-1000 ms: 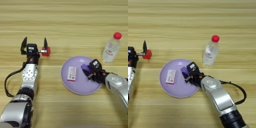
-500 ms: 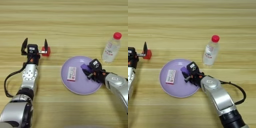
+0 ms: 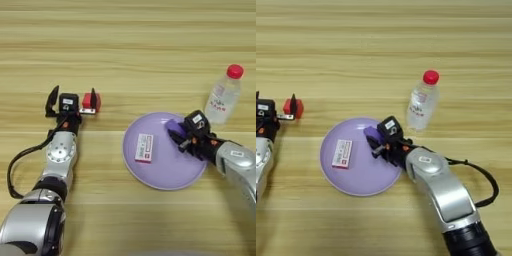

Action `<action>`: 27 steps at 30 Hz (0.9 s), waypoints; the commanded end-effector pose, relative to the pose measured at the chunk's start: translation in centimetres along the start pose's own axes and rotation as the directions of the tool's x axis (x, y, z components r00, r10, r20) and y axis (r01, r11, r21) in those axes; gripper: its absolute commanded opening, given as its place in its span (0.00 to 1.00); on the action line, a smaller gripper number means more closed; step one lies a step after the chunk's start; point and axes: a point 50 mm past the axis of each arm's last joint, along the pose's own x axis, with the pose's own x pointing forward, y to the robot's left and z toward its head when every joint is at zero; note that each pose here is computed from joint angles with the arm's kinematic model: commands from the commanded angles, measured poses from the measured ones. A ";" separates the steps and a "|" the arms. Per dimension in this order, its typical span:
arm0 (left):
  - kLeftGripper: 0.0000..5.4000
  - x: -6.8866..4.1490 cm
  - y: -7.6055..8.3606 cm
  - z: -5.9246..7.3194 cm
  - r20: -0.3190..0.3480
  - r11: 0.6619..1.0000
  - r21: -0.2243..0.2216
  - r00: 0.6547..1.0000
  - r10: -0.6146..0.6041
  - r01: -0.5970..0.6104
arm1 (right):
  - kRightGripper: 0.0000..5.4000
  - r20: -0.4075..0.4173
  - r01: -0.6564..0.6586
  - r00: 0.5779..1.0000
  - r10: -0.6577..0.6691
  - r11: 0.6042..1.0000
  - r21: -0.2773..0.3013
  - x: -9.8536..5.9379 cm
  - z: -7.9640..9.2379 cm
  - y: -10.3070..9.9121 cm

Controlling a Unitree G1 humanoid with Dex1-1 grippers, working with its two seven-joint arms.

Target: Move the objects on the table

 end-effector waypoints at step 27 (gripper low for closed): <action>1.00 0.4 -0.2 0.2 -0.004 1.000 -0.001 1.000 -0.010 0.010 | 0.26 0.461 0.465 0.783 -0.418 0.885 0.013 -11.2 10.2 -7.8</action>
